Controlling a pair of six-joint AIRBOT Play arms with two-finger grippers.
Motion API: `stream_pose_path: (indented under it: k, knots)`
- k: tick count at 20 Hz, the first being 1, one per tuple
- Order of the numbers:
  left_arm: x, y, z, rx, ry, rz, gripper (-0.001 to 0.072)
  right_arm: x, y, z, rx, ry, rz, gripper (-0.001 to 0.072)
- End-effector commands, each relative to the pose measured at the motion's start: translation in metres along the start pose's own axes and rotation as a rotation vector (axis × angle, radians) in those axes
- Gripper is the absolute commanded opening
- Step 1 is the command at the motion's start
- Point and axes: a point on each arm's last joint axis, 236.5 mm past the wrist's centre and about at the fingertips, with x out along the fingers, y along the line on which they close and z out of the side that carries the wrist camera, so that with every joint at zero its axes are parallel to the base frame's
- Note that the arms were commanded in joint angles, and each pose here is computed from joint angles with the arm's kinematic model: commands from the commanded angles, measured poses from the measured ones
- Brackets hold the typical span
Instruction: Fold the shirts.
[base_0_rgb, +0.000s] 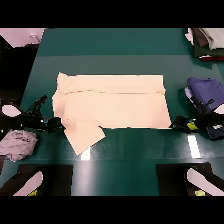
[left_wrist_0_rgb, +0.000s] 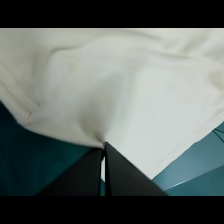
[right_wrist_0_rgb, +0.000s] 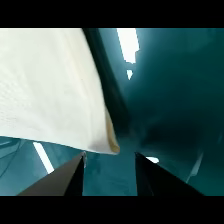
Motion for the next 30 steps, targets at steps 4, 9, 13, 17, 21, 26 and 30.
stream_pose_path:
  k: [4,9,13,17,21,26,30]
  knots:
    - [-0.001,0.000,-0.003,0.005,0.012,-0.001,0.0024,0.015,0.016,0.009,-0.064,0.014,0.008,0.0035]
    - [-0.023,0.007,-0.022,0.098,0.087,0.080,0.0022,-0.034,-0.008,-0.013,-0.185,0.074,-0.157,0.0017]
    - [-0.055,-0.029,-0.056,0.139,0.104,0.010,0.0023,-0.091,-0.043,-0.059,-0.160,0.124,-0.321,0.0016]
    - [-0.079,-0.072,-0.064,0.163,0.059,-0.110,0.0023,-0.112,-0.027,-0.050,-0.154,-0.074,-0.279,0.0016]
    - [-0.119,-0.089,0.019,0.223,-0.264,-0.063,0.0023,-0.118,0.010,-0.010,-0.180,-0.256,-0.160,0.0016]
    - [-0.117,-0.081,0.087,0.217,-0.337,-0.044,0.0024,-0.114,0.035,0.043,-0.246,-0.265,-0.143,0.0016]
    - [-0.085,-0.054,0.130,0.142,-0.323,-0.024,0.0024,-0.087,0.052,0.091,-0.264,-0.232,-0.134,0.0017]
